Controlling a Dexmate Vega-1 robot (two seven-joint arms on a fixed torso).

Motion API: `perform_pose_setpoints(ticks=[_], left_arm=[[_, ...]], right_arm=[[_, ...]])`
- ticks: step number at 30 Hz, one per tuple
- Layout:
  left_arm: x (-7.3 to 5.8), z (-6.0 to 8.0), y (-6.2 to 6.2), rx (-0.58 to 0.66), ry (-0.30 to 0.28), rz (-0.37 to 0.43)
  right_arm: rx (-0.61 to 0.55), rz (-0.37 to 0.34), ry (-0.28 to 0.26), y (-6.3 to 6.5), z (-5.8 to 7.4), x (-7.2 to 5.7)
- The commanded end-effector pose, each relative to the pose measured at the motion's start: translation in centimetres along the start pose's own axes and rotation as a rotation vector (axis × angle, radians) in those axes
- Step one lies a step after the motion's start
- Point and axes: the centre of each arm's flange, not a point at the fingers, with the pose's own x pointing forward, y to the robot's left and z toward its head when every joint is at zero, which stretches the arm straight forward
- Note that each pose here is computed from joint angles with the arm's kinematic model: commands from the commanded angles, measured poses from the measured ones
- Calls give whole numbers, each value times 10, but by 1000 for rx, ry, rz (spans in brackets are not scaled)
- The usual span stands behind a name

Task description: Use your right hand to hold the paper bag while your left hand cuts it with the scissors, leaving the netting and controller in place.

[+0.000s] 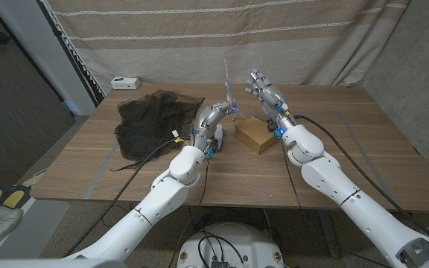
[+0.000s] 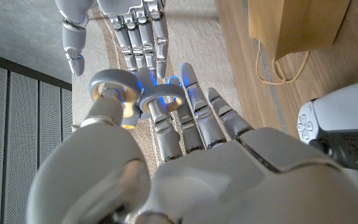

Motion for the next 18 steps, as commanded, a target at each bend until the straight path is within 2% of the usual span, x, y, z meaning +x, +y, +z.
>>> perform_pose_setpoints(ticks=[1, 11, 18], left_arm=[[8, -1, -1, -23, 13, -46], [11, -3, -7, -16, 11, -65], [12, -7, -11, -101, 28, -90]], right_arm=[[-11, 12, 6, 0, 2, 3], [-17, 14, 8, 2, 5, 5], [-29, 23, 7, 4, 7, 6]])
